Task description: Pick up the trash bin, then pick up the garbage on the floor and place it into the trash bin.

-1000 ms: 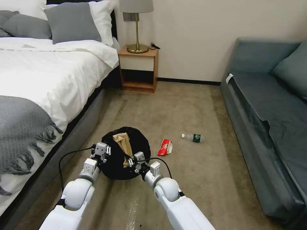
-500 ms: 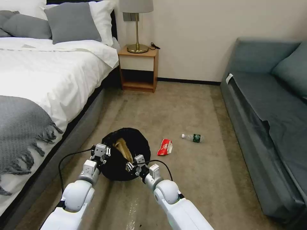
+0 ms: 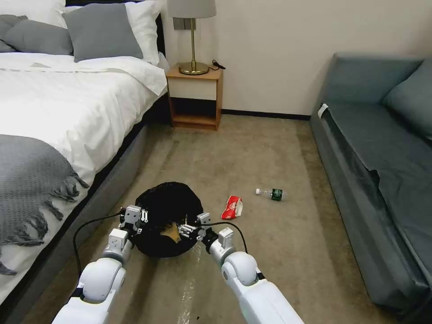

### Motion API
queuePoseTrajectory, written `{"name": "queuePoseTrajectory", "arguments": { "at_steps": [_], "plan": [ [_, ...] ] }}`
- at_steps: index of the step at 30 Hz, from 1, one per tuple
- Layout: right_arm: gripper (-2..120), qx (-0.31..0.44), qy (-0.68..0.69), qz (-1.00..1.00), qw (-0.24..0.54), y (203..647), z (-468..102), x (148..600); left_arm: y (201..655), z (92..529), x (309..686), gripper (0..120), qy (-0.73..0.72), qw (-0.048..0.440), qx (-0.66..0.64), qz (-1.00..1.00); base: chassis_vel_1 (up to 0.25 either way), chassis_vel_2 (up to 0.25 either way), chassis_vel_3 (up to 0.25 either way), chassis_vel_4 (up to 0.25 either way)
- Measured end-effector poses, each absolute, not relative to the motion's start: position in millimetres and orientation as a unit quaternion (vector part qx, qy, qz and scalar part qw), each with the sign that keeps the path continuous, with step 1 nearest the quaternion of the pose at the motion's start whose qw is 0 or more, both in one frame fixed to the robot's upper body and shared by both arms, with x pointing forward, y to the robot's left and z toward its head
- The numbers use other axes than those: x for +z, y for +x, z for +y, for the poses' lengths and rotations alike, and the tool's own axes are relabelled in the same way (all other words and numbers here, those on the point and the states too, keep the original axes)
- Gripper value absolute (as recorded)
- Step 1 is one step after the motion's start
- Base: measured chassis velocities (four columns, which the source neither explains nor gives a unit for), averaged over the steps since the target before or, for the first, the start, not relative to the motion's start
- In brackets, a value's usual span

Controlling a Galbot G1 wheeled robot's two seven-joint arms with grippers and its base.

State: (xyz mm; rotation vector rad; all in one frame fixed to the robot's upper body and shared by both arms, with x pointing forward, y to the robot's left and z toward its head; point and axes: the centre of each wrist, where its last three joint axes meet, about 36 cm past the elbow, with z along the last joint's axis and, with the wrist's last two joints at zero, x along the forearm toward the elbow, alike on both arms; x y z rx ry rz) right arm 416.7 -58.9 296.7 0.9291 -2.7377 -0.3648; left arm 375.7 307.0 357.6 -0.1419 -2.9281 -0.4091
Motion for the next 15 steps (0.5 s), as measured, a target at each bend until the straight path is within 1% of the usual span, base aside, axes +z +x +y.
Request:
{"name": "queuePoseTrajectory", "arguments": {
  "at_steps": [3, 9, 12, 15],
  "plan": [
    [100, -0.133, 0.300, -0.938, 0.109, 419, -66, 298, 376, 310, 356, 4, -0.042, 0.093, -0.134, -0.986, 0.000, 0.000, 0.000, 0.000],
    [100, -0.135, 0.269, -0.948, 0.105, 425, -81, 300, 376, 315, 353, 4, -0.036, 0.096, -0.135, -0.986, 0.000, 0.000, 0.000, 0.000],
    [100, -0.137, 0.255, -0.952, 0.104, 429, -93, 299, 375, 316, 352, 4, -0.035, 0.097, -0.135, -0.986, 0.000, 0.000, 0.000, 0.000],
    [100, -0.146, 0.230, -0.956, 0.108, 436, -116, 293, 374, 316, 351, 4, -0.035, 0.099, -0.134, -0.985, 0.000, 0.000, 0.000, 0.000]
  ]
}}
